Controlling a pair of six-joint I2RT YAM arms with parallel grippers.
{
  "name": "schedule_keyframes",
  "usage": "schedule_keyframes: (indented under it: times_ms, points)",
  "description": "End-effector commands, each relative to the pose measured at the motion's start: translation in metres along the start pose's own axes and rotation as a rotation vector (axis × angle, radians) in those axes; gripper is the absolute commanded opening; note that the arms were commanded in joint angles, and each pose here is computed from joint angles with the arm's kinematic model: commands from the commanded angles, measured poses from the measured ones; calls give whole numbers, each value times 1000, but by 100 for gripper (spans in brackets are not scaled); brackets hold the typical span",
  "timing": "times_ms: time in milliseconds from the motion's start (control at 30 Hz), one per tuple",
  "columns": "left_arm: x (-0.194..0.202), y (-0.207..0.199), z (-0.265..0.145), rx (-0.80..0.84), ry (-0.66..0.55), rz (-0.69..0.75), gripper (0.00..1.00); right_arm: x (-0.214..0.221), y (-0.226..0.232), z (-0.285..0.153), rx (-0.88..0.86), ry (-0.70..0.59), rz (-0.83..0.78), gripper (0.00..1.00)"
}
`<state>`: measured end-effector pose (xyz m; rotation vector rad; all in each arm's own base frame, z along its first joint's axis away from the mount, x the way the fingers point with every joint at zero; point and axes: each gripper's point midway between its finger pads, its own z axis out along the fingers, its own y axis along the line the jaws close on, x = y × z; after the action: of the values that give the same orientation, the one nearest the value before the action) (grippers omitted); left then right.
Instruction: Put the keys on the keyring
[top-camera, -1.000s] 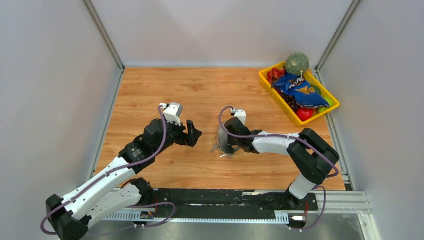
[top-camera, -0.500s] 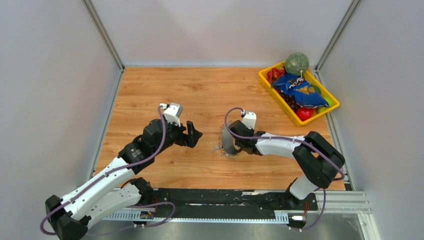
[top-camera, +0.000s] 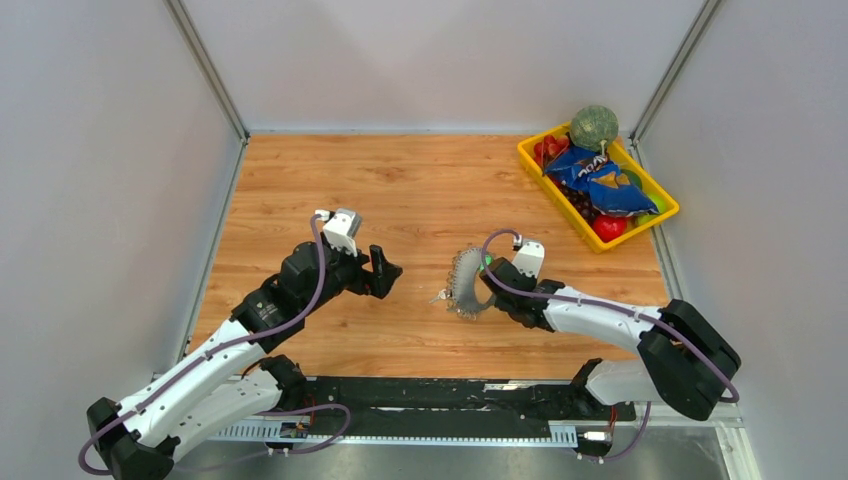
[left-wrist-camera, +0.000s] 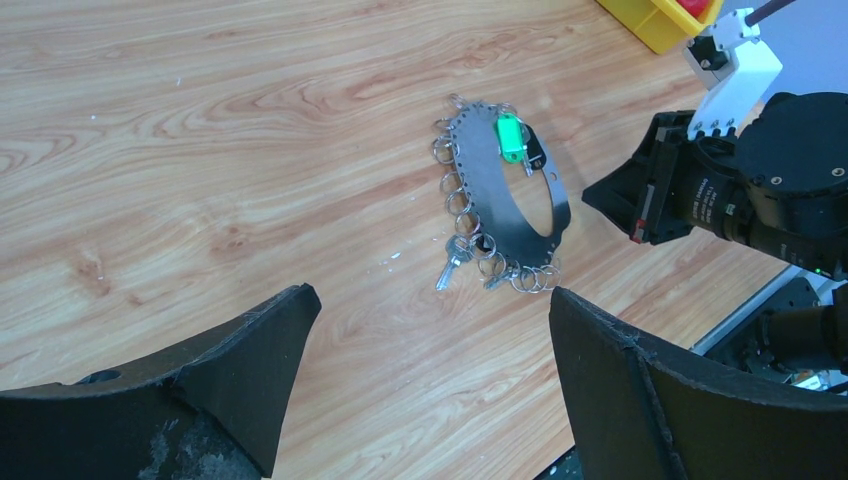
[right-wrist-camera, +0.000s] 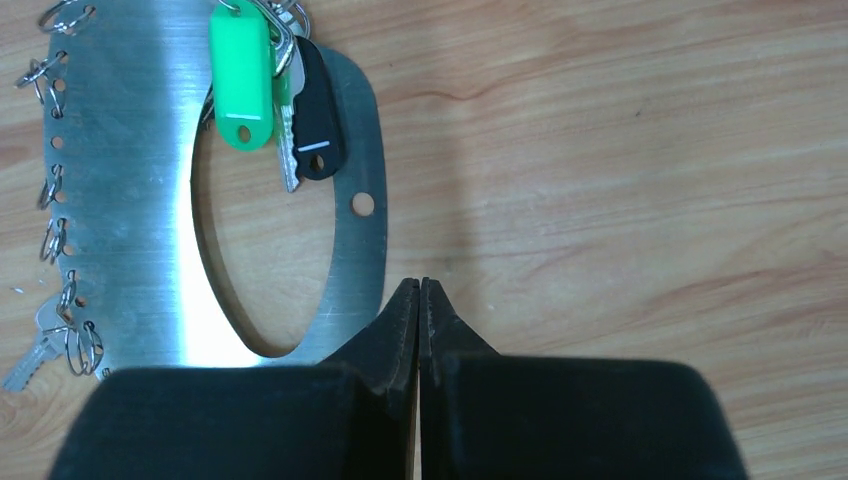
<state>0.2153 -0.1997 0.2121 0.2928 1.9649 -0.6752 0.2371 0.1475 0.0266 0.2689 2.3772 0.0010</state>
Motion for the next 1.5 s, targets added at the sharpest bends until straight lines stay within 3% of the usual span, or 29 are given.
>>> schedule_keyframes:
  times_ms: [0, 333, 500, 767, 867, 900, 933, 1033, 1367, 1467]
  points:
    - [-2, -2, 0, 16, -12, 6, 97, 2, 9, -2, -51, 15, 55, 0]
    - [-1, 0, -2, 5, -3, 9, 97, -32, 58, -20, -191, -30, 43, 0]
    - [-4, -1, -3, 6, -13, 7, 98, -59, 74, -48, -290, -91, 53, 13]
    - [-23, -5, -15, 6, -46, 18, 100, -110, 79, -104, -442, -246, 40, 63]
    - [-36, -3, -22, -16, -71, 37, 100, -128, 70, -124, -458, -317, 30, 77]
    - [-36, -2, -24, -23, -65, 42, 100, -132, 68, -129, -460, -333, 16, 92]
    - [-41, -2, -26, -28, -76, 51, 100, -136, 67, -133, -466, -345, -4, 99]
    - [-49, -2, -29, -37, -84, 71, 100, -143, 72, -148, -514, -365, -72, 100]
    - [-85, -8, -38, -48, -160, 109, 100, -180, 63, -181, -501, -450, -35, 100]
    - [-89, -9, -37, -45, -172, 115, 100, -179, 61, -188, -525, -467, -102, 100]
